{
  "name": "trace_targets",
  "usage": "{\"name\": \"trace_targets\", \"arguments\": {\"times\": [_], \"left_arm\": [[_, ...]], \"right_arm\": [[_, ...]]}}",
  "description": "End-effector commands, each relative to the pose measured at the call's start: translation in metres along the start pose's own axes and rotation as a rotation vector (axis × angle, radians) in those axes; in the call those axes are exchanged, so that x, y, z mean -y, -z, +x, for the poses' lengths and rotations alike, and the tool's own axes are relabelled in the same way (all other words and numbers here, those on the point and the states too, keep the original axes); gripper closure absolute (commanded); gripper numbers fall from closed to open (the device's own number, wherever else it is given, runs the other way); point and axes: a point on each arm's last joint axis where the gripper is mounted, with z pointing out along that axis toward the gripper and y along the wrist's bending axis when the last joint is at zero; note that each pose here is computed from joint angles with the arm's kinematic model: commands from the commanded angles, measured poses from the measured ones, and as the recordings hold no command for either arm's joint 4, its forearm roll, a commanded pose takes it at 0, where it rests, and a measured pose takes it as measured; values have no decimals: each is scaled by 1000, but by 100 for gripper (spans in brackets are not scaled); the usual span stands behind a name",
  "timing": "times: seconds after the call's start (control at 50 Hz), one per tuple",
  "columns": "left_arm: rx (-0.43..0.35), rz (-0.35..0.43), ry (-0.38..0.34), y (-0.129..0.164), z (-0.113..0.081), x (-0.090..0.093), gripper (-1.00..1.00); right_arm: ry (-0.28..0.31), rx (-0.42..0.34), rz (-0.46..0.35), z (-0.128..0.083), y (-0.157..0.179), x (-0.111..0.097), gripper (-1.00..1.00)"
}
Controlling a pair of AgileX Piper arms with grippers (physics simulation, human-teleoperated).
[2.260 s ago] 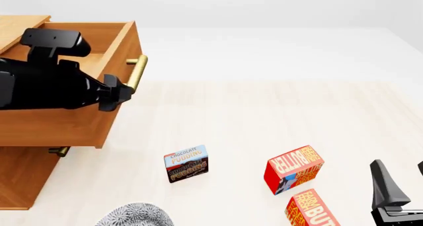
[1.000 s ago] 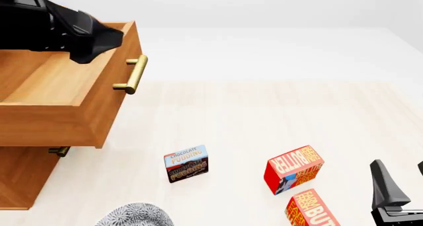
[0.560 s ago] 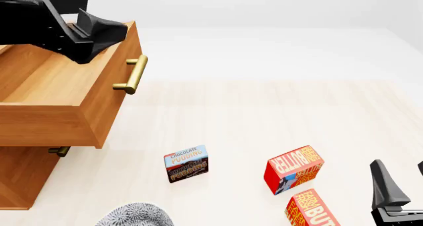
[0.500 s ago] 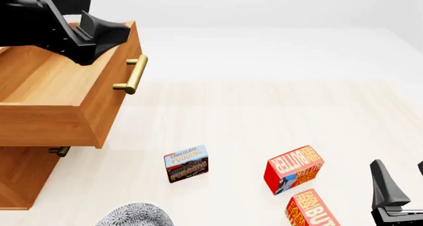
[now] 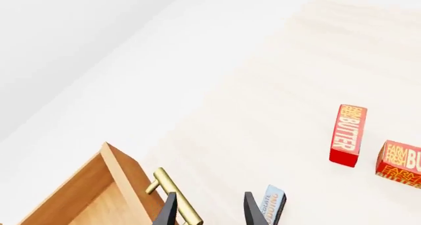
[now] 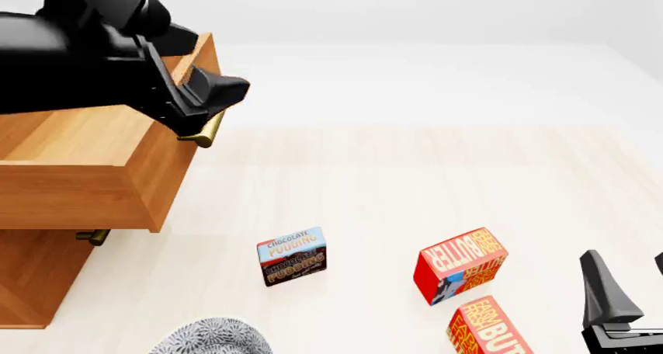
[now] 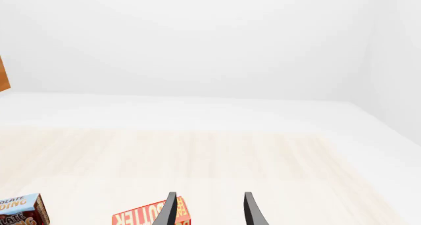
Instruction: Put the chocolate pudding in the top drawer of the cabinet and close it.
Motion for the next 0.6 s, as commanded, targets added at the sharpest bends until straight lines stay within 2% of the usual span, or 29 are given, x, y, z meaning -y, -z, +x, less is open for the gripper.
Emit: {"name": "trace_targets", "arguments": {"times": [0.02, 0.08, 0.18, 0.34, 0.4, 0.42, 0.6], "left_arm": [[-7, 28, -21, -17, 10, 11, -100], [-9, 32, -17, -20, 11, 12, -100], [-46, 38, -13, -37, 26, 16, -100], [-64, 54, 1, -51, 37, 23, -100], [-69, 54, -5, -54, 40, 24, -100], [-71, 55, -31, -56, 45, 25, -100], [-98, 70, -25, -69, 57, 31, -100]], "right_arm": [[0, 0, 0, 0, 0, 0, -100], [0, 0, 0, 0, 0, 0, -100], [0, 0, 0, 0, 0, 0, -100], [0, 0, 0, 0, 0, 0, -100], [0, 0, 0, 0, 0, 0, -100], [0, 0, 0, 0, 0, 0, -100], [0, 0, 0, 0, 0, 0, -100]]}}
